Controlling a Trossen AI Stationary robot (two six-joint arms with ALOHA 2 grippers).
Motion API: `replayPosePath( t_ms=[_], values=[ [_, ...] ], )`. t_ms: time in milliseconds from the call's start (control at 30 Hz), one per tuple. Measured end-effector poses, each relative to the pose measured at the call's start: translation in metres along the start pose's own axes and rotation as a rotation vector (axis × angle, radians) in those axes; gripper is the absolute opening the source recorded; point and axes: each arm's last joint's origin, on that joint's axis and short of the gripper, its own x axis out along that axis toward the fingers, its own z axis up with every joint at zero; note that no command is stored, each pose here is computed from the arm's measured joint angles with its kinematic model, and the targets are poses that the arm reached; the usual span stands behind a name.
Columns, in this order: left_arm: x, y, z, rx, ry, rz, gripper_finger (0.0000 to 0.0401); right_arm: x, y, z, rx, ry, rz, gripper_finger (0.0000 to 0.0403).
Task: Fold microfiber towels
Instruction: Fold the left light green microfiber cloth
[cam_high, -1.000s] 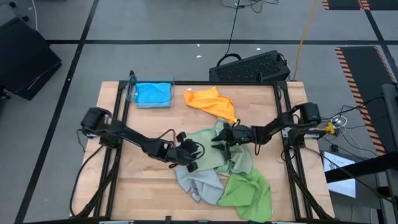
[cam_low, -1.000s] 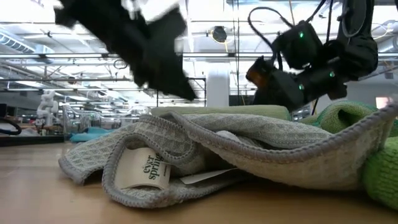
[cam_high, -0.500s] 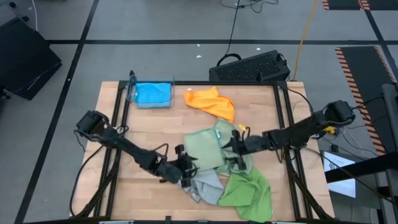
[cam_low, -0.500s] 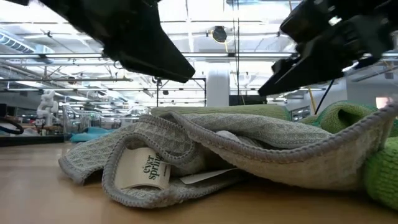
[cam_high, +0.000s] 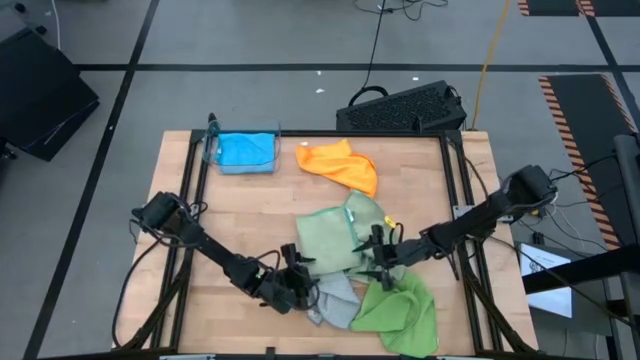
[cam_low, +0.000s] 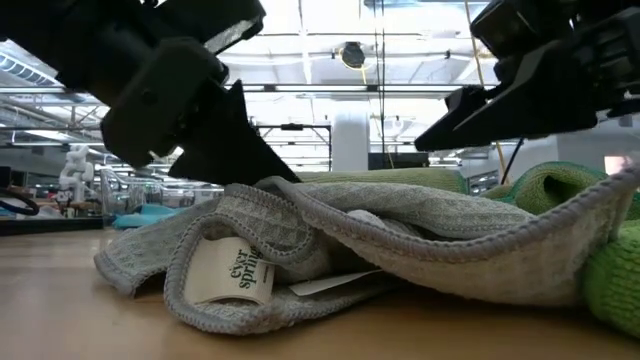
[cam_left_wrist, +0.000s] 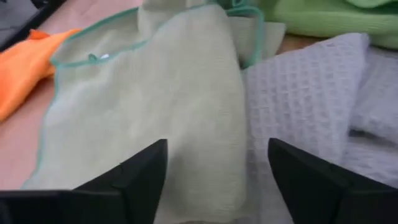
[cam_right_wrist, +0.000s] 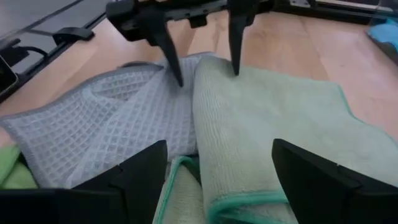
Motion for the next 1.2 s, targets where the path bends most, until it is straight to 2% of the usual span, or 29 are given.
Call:
replayPosePath(
  t_ms=[133,233,500,733,933,1067,1200],
  values=[
    [0.004,0.005,-0.001,0.008,0.018,0.02,0.0209,0.008,0.002,-0.008,-0.012,0.012,-0.001,0.0278],
    [0.007,0.007,0.001,-0.006,0.026,-0.006,0.0155,0.014,0.003,-0.011,-0.025,0.031,-0.002,0.0279],
    [0.008,0.015,0.005,-0.025,0.06,-0.036,0.0015,0.033,0.008,-0.016,-0.147,0.101,-0.031,0.0281],
    [0.003,0.022,0.012,-0.05,0.064,-0.058,0.0024,0.033,0.007,-0.011,-0.227,0.105,-0.144,0.0281],
    [0.005,0.025,0.01,-0.05,0.101,-0.06,0.001,0.03,0.006,-0.008,-0.308,0.11,-0.113,0.027],
    [0.006,0.025,0.011,-0.039,0.09,-0.064,0.0022,0.032,-0.001,-0.009,-0.299,0.131,-0.109,0.023],
    [0.006,0.025,0.012,-0.036,0.083,-0.064,0.0009,0.033,-0.007,-0.009,-0.291,0.137,-0.128,0.0151]
  ],
)
